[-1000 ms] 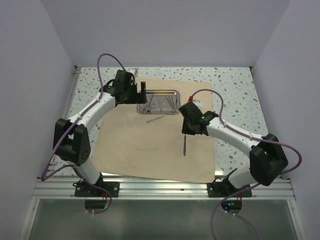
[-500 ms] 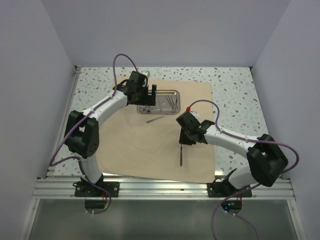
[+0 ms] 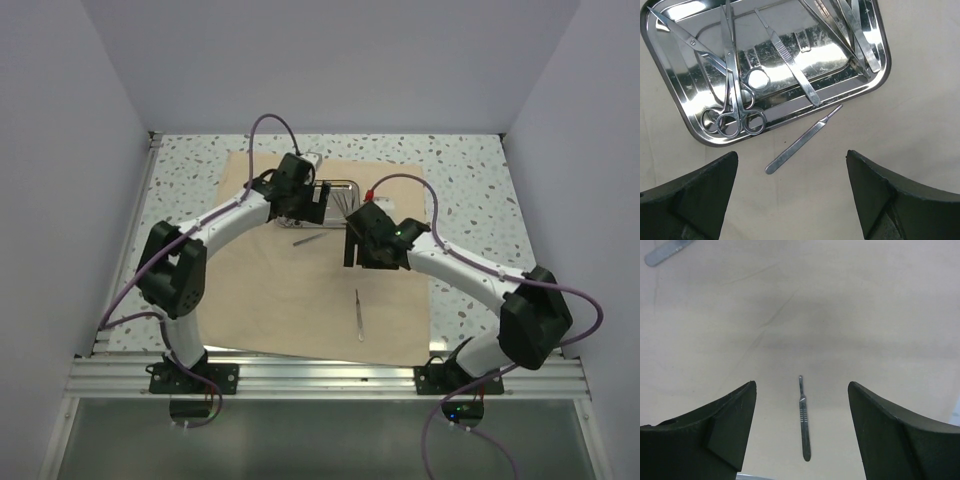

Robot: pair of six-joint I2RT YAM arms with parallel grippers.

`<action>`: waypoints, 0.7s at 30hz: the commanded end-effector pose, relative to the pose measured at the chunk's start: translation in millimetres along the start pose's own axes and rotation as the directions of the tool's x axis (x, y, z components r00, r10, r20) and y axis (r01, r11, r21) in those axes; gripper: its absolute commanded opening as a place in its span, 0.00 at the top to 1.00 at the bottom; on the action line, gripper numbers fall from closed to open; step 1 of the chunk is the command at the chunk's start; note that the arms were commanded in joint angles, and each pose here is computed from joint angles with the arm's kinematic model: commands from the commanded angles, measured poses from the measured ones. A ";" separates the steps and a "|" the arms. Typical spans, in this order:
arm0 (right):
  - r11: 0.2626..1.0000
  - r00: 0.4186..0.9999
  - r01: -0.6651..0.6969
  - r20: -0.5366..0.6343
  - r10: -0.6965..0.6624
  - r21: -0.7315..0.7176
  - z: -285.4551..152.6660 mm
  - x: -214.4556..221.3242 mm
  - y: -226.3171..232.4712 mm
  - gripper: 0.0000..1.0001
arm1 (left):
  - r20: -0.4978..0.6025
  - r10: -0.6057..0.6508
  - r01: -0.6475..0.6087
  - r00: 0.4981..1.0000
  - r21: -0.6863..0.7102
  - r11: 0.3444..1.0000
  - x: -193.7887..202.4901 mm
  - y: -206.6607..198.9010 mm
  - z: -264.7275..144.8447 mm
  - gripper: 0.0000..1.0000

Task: Open and lay out the surgical kit
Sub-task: Place the medical item in the surgical kit, then pick up the medical item from the surgical kit.

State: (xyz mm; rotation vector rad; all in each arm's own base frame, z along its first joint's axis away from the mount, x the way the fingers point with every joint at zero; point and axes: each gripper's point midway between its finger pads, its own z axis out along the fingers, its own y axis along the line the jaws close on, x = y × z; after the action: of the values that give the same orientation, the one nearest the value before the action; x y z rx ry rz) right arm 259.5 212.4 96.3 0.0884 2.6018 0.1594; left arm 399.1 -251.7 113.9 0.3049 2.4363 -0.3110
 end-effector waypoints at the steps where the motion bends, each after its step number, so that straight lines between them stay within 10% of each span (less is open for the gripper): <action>1: 0.997 0.991 0.046 0.121 -0.053 0.058 -39.1 -35.5 -16.3 0.22 | 0.042 0.097 -0.097 0.994 0.000 0.995 -1.1 1.7 8.8 0.09; 21: 0.986 0.980 0.045 0.186 -0.075 0.160 -89.8 -53.9 -56.7 0.23 | -0.101 0.210 -0.201 0.972 0.099 0.975 53.6 -3.0 69.8 0.37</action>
State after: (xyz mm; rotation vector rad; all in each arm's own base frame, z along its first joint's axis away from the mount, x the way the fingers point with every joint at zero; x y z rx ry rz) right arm 254.4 153.4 172.7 0.0545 2.4679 -0.0394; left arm 387.2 -256.1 24.9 0.5908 2.5329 -0.2758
